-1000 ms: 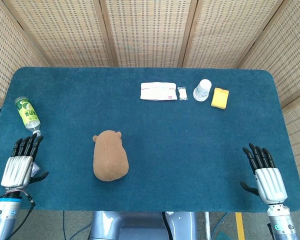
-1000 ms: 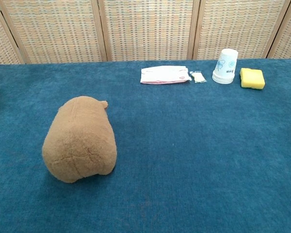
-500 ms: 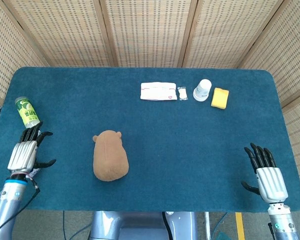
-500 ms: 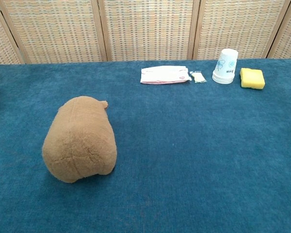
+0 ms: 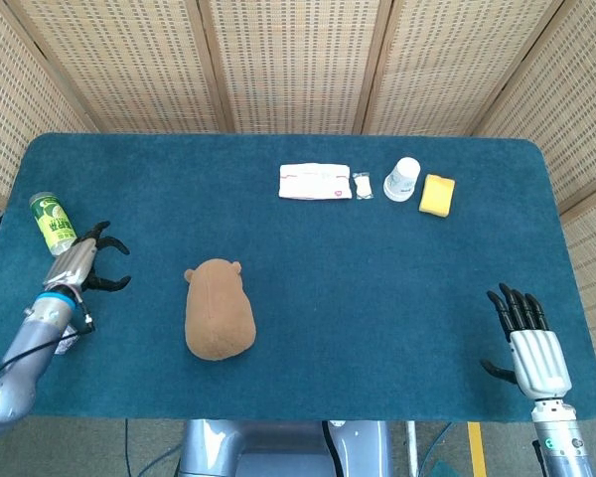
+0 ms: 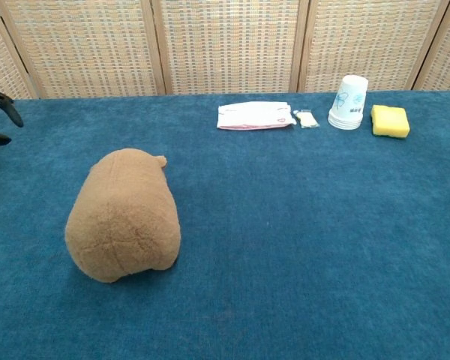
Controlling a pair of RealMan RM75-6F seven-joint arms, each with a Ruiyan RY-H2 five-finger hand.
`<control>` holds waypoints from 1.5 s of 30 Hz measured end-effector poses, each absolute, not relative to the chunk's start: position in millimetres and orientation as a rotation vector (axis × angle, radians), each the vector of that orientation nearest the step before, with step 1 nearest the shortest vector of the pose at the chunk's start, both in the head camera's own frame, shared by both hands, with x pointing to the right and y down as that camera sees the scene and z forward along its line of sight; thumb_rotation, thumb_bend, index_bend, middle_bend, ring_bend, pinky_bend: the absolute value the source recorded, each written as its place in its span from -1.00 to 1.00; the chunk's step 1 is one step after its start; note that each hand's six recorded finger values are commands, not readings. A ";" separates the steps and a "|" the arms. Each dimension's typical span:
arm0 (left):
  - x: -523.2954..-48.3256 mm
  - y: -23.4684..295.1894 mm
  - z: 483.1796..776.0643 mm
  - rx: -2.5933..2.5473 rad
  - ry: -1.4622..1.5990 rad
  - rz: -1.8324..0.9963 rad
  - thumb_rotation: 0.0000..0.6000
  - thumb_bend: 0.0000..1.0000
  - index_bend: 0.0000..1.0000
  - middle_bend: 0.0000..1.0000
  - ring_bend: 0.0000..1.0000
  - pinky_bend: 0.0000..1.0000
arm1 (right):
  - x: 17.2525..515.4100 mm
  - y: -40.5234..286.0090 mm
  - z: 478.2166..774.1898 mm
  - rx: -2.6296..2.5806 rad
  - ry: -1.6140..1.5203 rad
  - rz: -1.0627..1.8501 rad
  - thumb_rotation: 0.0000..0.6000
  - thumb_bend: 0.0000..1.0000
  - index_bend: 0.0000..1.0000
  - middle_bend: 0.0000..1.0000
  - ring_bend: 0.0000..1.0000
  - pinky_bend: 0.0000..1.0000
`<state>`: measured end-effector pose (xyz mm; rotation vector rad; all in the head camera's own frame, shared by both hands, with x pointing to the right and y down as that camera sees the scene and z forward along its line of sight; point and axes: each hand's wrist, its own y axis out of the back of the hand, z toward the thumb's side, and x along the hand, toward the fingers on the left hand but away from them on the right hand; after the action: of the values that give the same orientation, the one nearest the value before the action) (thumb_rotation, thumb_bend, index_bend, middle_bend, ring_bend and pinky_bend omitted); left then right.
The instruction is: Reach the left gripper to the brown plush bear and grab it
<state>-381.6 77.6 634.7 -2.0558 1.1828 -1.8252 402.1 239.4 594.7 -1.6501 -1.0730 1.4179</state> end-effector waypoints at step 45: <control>-295.0 67.8 706.8 -2.232 0.985 -1.954 1.00 -0.25 -0.07 -1.00 -1.00 -1.00 | 408.5 236.2 595.2 -1.658 -1.109 1.405 1.00 -0.75 -1.00 -1.00 -1.00 -1.00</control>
<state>-295.0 67.8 706.8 -2.2325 0.9850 -1.9539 408.5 236.2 595.2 -1.6582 -1.1094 1.4052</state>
